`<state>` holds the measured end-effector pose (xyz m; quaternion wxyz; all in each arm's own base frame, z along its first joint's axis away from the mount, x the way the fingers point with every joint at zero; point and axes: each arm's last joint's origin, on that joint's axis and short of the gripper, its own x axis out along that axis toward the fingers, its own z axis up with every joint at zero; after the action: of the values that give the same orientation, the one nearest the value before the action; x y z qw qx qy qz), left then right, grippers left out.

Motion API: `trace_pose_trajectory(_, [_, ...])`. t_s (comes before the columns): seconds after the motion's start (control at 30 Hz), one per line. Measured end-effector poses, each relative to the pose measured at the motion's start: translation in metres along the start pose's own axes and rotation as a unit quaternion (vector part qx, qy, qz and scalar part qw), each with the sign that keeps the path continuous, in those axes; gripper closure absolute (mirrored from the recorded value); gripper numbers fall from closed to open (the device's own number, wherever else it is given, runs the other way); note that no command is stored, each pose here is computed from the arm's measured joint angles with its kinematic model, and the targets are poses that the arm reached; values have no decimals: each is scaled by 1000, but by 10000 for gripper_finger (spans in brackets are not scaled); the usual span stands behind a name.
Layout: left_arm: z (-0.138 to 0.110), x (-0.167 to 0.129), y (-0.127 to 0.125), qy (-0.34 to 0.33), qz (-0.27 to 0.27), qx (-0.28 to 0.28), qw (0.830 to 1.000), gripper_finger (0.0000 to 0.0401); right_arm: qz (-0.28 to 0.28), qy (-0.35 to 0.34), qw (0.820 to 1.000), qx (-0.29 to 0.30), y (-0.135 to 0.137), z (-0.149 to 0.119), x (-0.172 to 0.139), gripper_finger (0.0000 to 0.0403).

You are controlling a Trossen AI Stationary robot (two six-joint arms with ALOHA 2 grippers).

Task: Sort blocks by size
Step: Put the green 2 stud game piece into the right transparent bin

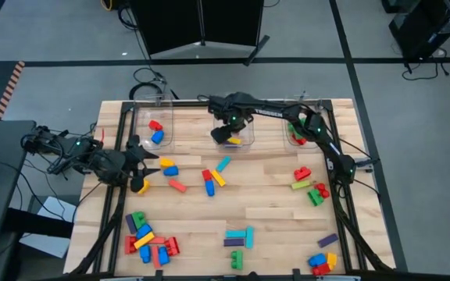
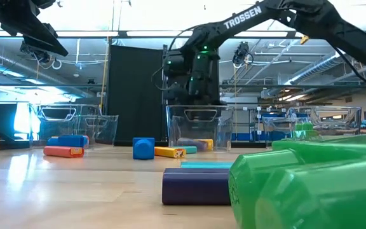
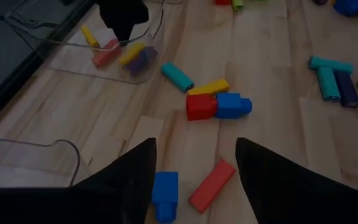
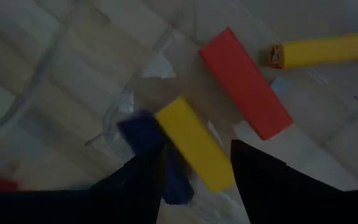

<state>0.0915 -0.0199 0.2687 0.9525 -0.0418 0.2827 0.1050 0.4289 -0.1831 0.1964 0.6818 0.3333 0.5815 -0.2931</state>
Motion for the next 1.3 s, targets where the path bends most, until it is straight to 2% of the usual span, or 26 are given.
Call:
trace_pose_trajectory(0.13, [0, 0, 0, -3, 8, -1, 1000, 174, 11, -20, 1000, -11, -1, -2, -23, 218])
trace_pose_trajectory(0.33, [1, 1, 0, -5, 11, -3, 1000, 176, -3, -88, 996, -21, 2, -19, -81, 229])
trace_pose_trajectory(0.47, [8, 6, -6, 14, 16, -19, 1000, 190, -33, -135, 989, -45, 13, -47, -123, 235])
trace_pose_trajectory(0.67, [27, 24, -26, 94, 21, -10, 995, 213, -112, -166, 974, -110, 31, -108, -164, 237])
trace_pose_trajectory(0.8, [42, 37, -49, 142, 6, 20, 990, 219, -109, -156, 969, -157, 38, -153, -167, 238])
trace_pose_trajectory(0.9, [50, 45, -68, 164, 0, 33, 986, 219, -92, -160, 969, -167, 35, -191, -166, 241])
trace_pose_trajectory(1.0, [59, 49, -85, 176, -9, 45, 983, 219, -62, -162, 973, -153, 28, -235, -162, 245])
trace_pose_trajectory(1.13, [66, 52, -109, 188, -33, 94, 977, 219, -9, -161, 979, -126, 16, -290, -158, 249])
trace_pose_trajectory(1.3, [66, 60, -133, 206, -52, 141, 967, 219, 47, -157, 981, -100, 6, -342, -148, 255])
